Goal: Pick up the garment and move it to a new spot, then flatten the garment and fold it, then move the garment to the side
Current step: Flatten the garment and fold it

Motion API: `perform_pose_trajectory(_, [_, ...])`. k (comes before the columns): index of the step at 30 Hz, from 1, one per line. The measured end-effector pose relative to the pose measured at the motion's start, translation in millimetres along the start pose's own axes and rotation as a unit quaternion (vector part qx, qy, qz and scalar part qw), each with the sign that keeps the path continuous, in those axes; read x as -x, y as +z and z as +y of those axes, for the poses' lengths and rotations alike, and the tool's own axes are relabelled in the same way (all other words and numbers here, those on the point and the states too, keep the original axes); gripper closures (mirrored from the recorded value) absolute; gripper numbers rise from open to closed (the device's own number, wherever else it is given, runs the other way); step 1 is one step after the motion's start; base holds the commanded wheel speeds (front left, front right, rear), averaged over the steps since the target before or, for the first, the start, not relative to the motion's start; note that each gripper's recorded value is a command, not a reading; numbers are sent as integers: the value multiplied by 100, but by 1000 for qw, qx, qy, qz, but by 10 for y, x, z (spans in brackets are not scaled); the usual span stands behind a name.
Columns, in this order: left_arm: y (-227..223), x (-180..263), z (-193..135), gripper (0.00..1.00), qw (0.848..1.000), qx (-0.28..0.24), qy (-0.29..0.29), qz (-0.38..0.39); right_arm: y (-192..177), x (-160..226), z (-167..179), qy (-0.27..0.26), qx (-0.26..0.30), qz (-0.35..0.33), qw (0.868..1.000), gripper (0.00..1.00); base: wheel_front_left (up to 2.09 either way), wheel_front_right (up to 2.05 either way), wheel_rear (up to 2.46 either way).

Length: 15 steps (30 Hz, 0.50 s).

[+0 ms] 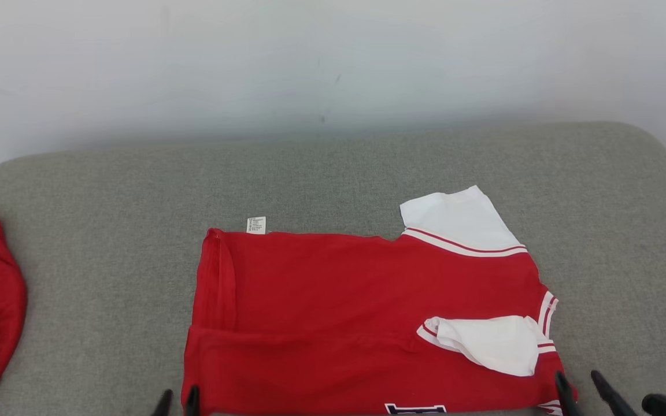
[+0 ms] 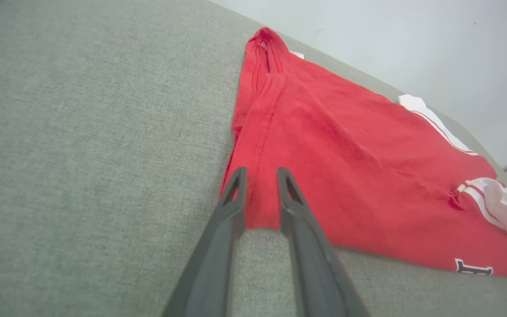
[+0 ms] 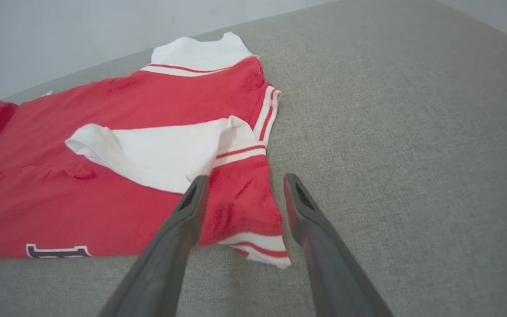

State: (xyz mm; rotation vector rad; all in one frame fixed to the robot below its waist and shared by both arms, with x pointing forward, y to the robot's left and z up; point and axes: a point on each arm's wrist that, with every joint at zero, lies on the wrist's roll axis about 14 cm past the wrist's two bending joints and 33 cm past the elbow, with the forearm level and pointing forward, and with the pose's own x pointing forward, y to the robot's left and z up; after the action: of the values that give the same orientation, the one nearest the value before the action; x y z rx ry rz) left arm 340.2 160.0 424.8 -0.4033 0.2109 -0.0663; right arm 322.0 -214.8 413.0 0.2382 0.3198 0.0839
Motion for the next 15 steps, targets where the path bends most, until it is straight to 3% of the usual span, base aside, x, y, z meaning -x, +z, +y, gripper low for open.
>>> perform_pose_trajectory(7, [518, -67, -46, 0, 996, -20, -5, -82, 494, -27, 152, 11, 28, -93, 995, 0, 0, 0, 0])
perform_pose_trajectory(15, [1146, -120, -179, 0, 978, -111, -25, -173, 936, 2, 431, 22, 69, -181, 981, 0, 0, 0, 0])
